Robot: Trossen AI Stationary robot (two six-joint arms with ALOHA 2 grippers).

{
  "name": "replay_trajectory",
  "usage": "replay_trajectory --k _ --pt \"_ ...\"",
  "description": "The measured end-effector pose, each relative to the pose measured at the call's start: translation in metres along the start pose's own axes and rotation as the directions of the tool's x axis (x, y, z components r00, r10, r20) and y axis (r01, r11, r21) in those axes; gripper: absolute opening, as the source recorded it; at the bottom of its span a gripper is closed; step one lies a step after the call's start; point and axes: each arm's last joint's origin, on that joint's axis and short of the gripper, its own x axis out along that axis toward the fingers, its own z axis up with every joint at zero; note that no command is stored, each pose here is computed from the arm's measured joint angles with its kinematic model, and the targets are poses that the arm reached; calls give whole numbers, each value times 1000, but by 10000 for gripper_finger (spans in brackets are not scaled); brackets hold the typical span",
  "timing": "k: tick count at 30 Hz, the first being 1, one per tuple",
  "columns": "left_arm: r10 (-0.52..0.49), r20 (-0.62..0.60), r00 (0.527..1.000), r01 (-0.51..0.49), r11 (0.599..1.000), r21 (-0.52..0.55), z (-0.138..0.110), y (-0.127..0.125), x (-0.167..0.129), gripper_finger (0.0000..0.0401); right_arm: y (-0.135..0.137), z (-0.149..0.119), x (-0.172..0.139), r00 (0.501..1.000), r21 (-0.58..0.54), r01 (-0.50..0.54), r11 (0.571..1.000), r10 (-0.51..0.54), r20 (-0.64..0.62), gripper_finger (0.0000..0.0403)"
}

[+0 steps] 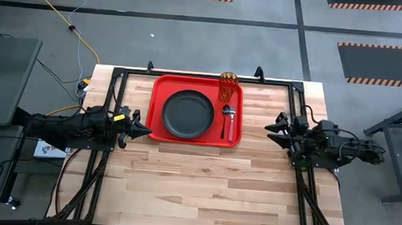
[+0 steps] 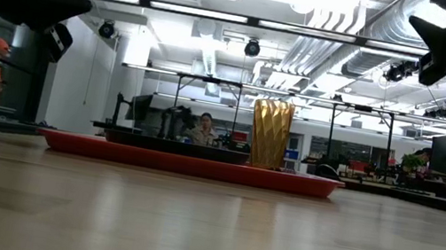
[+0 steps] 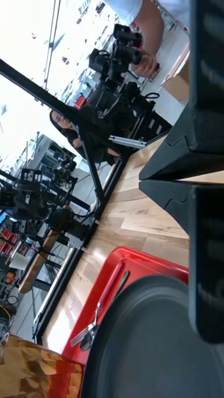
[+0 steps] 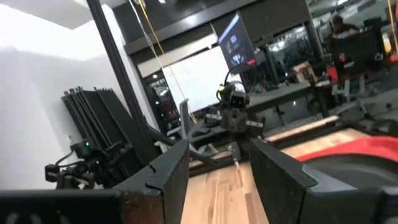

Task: Pick and place plate/cup/fork/spoon on tray
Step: Return to Home Position

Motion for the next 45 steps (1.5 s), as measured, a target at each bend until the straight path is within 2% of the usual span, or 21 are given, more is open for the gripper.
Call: replay_trajectory --k 3,10,13,20,25,33,45 --pt "0 0 1000 0 1000 0 0 0 0 1 -2 -6 0 1000 -19 -3 1000 4 16 161" --pt "0 0 1000 0 1000 0 0 0 0 1 -10 -25 0 998 -28 27 999 -29 -52 161" --pt "0 -1 1000 0 1000 0 0 0 0 1 -13 -31 0 992 -35 69 997 -73 -105 161" --pt "-1 -1 1000 1 1000 0 0 0 0 1 -20 -41 -2 963 -130 166 978 -189 -192 161" --pt "-1 -1 1000 1 1000 0 0 0 0 1 -20 -42 -2 962 -161 156 974 -187 -199 161" --pt "-1 -1 1000 1 1000 0 0 0 0 1 -20 -42 -2 962 -111 166 980 -186 -200 161" --pt "-1 -1 1000 1 1000 0 0 0 0 1 -20 -42 -2 962 -112 165 980 -185 -202 161"
